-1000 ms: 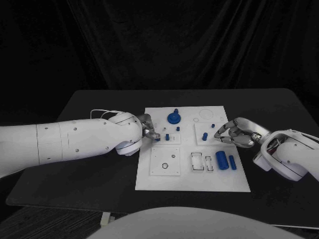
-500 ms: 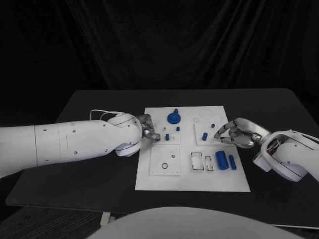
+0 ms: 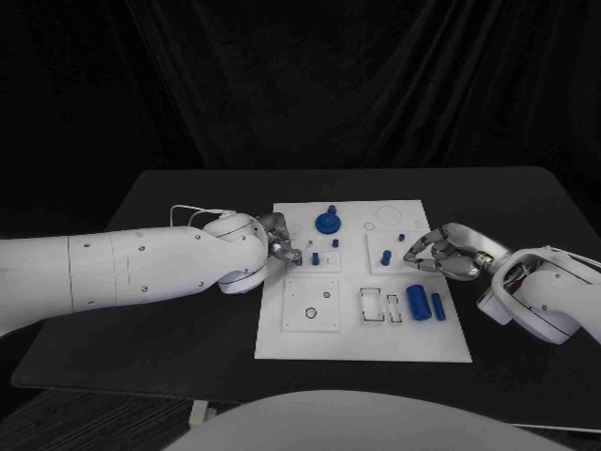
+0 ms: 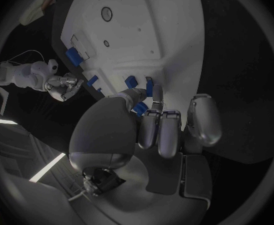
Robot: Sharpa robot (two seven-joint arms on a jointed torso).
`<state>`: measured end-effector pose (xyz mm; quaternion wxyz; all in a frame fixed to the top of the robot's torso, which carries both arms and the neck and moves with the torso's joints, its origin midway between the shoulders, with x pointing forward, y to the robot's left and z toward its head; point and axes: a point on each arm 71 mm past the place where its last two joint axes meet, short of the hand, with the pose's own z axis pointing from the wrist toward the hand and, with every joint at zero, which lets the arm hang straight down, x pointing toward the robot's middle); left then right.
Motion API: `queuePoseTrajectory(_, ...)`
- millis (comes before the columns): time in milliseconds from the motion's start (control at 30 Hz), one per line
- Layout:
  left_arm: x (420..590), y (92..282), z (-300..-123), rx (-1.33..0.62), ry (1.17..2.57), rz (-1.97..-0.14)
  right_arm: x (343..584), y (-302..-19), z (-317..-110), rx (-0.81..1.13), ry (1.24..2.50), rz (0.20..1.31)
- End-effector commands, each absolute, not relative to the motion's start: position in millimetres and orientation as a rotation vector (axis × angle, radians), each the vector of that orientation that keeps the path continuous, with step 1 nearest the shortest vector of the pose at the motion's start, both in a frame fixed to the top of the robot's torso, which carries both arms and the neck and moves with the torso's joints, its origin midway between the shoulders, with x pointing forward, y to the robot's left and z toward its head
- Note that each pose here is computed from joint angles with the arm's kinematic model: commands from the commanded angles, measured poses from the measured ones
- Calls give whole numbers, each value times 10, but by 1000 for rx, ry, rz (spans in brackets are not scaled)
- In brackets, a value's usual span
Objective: Assemble the parts on the task board
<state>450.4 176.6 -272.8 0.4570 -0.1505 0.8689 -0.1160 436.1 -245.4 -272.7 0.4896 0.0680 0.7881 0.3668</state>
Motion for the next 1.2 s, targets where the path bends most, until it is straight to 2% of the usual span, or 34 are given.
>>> queuePoseTrajectory(33,4518,1754,-2717,-351,2117,-292,4354,-2451,-2731,166,1905,894)
queuePoseTrajectory(1200,4496,1714,-2762,-344,2186,-284,4357,-2460,-2740,169,1911,889)
